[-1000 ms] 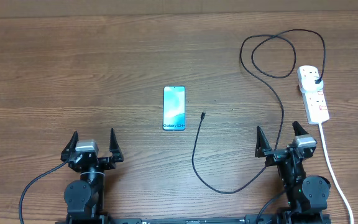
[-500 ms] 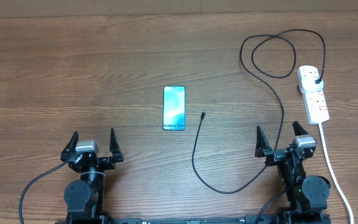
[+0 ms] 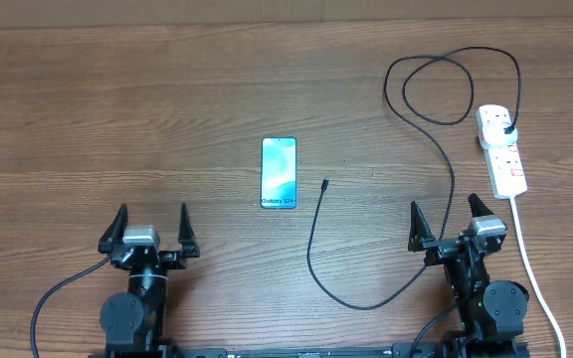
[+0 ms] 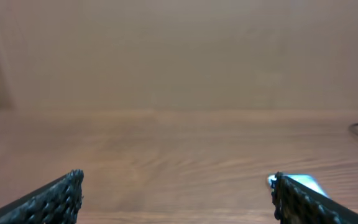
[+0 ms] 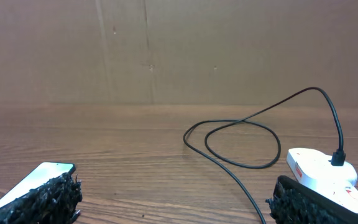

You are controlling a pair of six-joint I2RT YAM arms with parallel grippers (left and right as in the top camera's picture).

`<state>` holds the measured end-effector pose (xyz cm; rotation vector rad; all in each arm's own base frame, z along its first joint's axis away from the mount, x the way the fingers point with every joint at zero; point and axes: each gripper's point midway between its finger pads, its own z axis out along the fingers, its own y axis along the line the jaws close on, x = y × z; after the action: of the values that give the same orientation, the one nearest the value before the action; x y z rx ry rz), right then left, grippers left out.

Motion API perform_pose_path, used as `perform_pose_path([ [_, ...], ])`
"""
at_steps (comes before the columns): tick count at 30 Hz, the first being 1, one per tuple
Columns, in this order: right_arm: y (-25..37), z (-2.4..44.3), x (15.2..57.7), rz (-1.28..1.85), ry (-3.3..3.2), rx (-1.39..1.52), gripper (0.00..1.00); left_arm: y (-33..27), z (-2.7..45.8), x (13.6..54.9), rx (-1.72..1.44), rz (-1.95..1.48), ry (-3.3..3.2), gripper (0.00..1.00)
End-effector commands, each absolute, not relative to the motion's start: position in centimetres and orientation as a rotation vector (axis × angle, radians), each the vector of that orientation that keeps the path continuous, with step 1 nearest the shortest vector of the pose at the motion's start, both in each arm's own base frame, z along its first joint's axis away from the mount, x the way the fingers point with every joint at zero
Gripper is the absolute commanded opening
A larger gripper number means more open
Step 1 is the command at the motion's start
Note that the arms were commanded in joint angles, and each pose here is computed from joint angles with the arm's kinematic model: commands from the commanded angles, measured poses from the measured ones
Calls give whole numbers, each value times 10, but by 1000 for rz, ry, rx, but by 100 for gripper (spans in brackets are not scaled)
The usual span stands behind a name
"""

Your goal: Plug charger to phone and switch on socket

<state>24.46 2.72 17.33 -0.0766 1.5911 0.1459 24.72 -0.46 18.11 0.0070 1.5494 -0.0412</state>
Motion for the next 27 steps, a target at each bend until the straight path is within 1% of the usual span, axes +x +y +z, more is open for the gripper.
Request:
perform_pose_path([
  [1,29,171,245,147,1590,-85,100,-32,203,242,154,-144,1448,100],
  [6,29,171,245,147,1590,-85,100,-53,249,226,276,-204,1244,100],
  [14,29,171,245,147,1590,-85,100,-51,306,200,267,-182,989,100],
  [22,29,171,245,147,1590,-85,100,-43,337,191,189,-220,964,100],
  [27,29,171,245,147,1590,-85,100,-42,363,201,168,-228,1075,100],
])
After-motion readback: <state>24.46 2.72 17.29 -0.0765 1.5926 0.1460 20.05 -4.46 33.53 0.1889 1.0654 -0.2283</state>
